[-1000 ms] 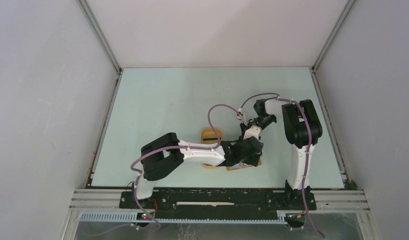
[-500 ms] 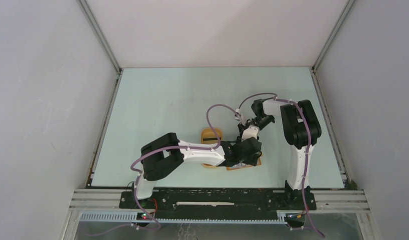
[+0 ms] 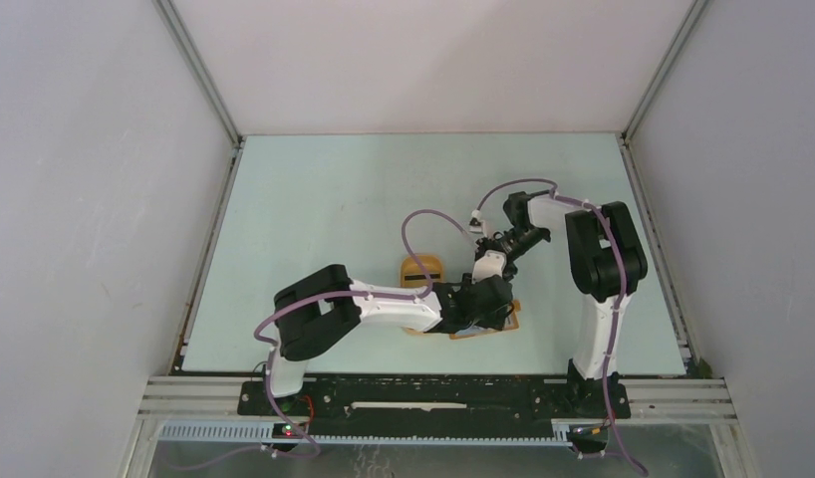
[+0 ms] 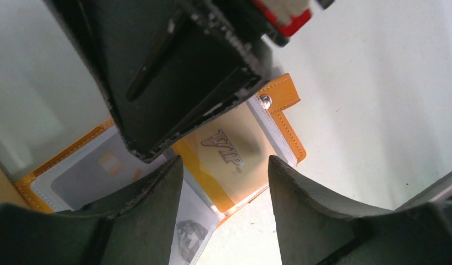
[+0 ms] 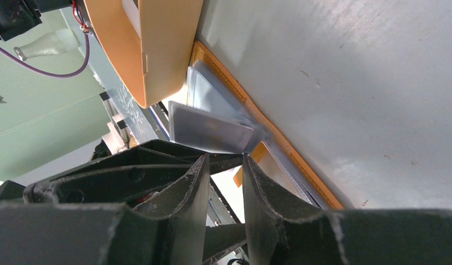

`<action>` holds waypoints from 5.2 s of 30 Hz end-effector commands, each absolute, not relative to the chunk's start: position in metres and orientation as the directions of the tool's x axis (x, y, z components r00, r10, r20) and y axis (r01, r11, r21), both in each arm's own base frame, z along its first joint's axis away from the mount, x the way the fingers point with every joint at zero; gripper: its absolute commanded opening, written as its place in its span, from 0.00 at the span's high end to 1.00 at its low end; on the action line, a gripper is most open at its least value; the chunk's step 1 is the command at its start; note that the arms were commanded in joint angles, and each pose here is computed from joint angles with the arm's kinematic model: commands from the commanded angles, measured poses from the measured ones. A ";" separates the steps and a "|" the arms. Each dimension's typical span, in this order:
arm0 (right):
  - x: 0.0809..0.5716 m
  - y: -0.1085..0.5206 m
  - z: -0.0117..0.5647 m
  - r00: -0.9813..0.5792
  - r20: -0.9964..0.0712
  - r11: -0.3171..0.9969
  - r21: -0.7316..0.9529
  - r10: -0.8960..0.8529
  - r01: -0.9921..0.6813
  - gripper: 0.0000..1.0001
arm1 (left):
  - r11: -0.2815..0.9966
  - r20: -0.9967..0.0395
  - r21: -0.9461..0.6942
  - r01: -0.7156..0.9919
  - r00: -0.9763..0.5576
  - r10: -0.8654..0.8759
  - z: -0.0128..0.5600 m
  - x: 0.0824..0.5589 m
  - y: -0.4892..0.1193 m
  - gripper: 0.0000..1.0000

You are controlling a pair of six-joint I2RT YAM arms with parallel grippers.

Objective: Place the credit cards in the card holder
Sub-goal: Insert the credit card into the card holder, then turn over the card slot in the card holder.

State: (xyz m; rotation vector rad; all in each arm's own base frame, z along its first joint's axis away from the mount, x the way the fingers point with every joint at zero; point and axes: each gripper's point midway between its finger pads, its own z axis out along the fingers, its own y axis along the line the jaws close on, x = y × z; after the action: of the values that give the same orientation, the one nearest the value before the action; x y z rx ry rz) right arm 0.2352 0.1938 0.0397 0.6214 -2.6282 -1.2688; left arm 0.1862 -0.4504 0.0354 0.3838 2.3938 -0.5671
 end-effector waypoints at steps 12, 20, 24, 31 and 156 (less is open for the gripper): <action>0.256 0.187 0.085 -0.882 -0.234 0.507 0.745 -0.410 -0.433 0.63 | 0.842 -0.735 -0.343 0.415 -0.678 0.035 0.090 0.198 -0.430 0.37; 0.254 0.172 0.115 -0.796 -0.430 0.457 0.657 -0.426 -0.600 0.64 | 0.808 -0.830 -0.315 0.499 -0.557 0.020 0.132 0.199 -0.402 0.37; 0.249 0.169 0.135 -0.735 -0.533 0.419 0.604 -0.420 -0.678 0.64 | 0.792 -0.885 -0.280 0.542 -0.466 0.007 0.157 0.200 -0.380 0.37; 0.224 0.176 0.156 -0.551 -0.688 0.317 0.451 -0.472 -0.834 0.64 | 0.825 -0.942 -0.190 0.533 -0.334 -0.001 0.184 0.205 -0.333 0.36; 0.208 0.194 0.020 -0.523 -0.278 0.374 0.445 -0.806 -0.813 0.83 | 0.798 -0.604 -0.546 0.256 -0.781 -0.163 0.065 0.180 -0.395 0.29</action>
State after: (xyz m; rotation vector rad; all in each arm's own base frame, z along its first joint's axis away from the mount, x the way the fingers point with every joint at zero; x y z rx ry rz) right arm 0.2059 0.1944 0.0183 1.5558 -2.6137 -0.8730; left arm 0.1746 -0.3879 0.0616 0.1303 2.3092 -0.8325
